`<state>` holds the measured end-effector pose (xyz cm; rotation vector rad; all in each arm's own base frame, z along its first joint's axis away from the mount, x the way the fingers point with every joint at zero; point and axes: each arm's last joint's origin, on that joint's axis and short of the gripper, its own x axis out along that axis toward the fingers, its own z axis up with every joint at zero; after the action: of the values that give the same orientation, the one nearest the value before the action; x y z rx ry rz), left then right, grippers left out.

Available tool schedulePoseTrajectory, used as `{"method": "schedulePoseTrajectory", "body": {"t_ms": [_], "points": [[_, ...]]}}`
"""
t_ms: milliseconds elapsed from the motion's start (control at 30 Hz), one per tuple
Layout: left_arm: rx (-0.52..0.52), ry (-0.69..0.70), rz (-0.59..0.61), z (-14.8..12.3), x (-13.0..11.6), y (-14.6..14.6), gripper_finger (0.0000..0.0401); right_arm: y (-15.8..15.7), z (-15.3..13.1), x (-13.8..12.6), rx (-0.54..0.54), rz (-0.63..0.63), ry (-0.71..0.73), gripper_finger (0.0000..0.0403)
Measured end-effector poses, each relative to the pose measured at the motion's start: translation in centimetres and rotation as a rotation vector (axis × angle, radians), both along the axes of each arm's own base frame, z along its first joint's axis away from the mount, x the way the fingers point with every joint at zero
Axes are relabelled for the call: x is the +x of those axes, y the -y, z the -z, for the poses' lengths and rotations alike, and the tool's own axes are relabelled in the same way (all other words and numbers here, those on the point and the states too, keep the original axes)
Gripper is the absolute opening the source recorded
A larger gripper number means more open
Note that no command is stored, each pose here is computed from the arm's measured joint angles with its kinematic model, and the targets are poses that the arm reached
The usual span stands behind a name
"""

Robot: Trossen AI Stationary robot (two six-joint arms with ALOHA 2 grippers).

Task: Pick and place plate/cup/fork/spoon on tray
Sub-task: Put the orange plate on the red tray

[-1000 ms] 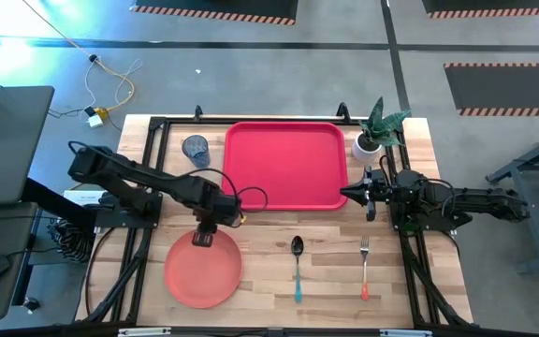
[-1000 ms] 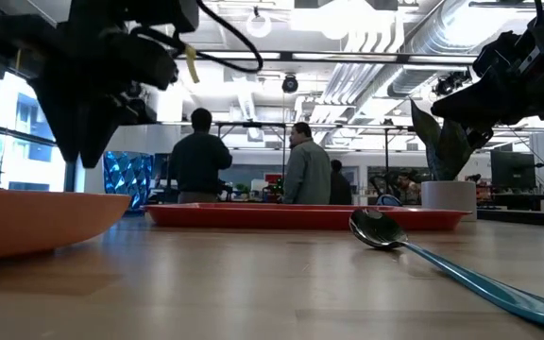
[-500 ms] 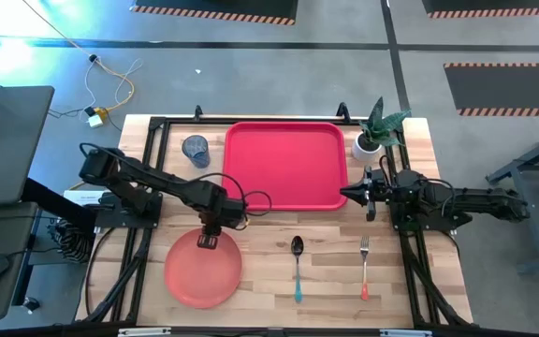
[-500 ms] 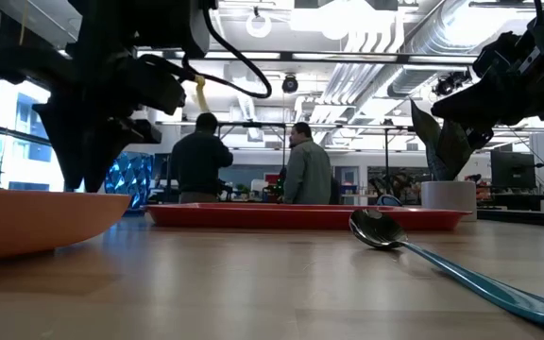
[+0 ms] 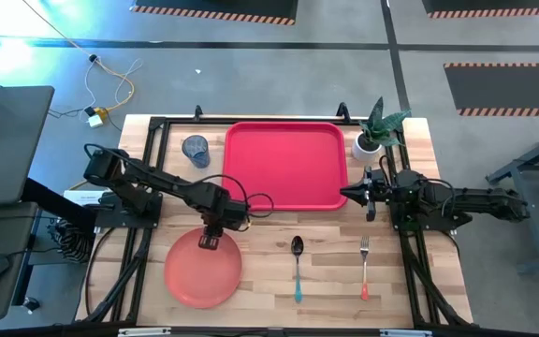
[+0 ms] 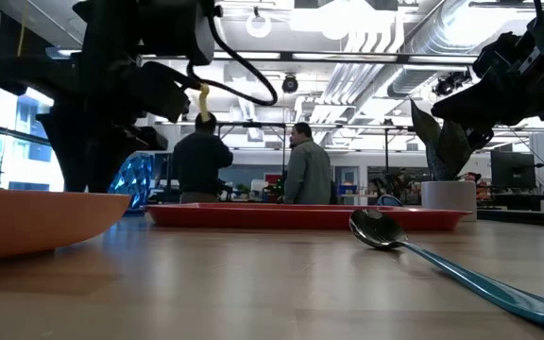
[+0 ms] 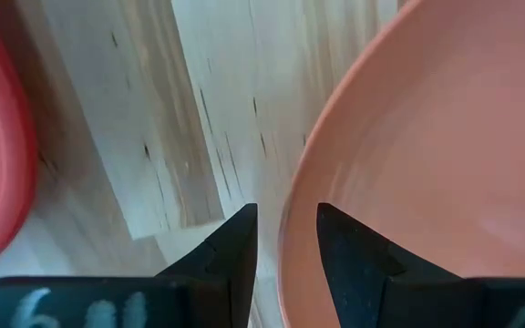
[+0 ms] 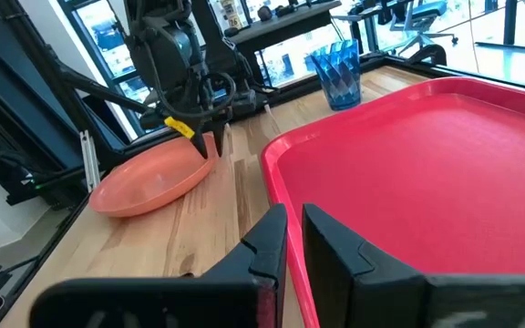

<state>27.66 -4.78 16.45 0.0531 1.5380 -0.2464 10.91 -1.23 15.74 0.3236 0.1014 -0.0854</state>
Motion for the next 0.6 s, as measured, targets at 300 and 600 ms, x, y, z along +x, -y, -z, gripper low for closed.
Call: {"method": "schedulePoseTrajectory", "body": {"t_ms": [300, 600], "points": [[0.008, -0.069, 0.008, 1.9, 0.4, 0.1, 0.0105, 0.0, 0.1, 0.0, 0.002, 0.0, -0.009, 0.0029], [0.009, -0.077, 0.002, 2.0, 0.4, 0.1, 0.0044, 0.0, 0.1, 0.0, 0.002, 0.0, -0.01, 0.0029]]}}
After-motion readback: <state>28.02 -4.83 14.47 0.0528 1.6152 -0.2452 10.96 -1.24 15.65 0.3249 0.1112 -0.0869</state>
